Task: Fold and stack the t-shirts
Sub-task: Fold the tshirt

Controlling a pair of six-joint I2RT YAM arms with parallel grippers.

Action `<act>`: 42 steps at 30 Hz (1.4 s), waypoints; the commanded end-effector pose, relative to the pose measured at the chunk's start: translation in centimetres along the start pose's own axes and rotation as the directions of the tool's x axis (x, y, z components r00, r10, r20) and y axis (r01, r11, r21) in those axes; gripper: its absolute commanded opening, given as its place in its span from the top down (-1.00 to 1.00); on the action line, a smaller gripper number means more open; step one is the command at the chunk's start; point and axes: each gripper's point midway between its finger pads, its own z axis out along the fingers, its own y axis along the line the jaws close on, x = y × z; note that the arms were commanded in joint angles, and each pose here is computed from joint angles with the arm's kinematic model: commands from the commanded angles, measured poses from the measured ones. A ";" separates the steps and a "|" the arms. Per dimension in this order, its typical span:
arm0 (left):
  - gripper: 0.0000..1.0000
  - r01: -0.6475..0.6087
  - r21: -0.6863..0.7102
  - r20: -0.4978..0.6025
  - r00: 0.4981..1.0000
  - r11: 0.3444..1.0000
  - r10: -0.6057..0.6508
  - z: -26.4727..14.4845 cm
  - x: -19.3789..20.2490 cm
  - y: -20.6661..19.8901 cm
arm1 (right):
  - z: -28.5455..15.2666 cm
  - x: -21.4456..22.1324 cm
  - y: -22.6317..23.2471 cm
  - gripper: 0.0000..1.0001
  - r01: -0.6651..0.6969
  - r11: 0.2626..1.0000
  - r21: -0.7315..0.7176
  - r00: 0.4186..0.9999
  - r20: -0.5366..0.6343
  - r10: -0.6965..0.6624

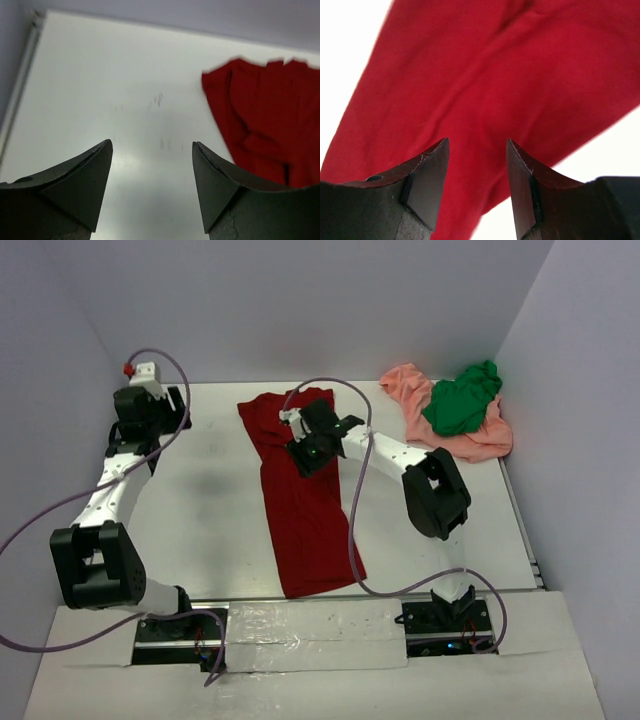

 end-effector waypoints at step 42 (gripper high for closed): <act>1.00 0.045 0.290 -0.331 0.942 0.956 0.056 19.6 11.6 -14.2 | -1.5 -0.1 9.1 1.00 0.104 0.986 -0.132 0.992 -0.060 -0.113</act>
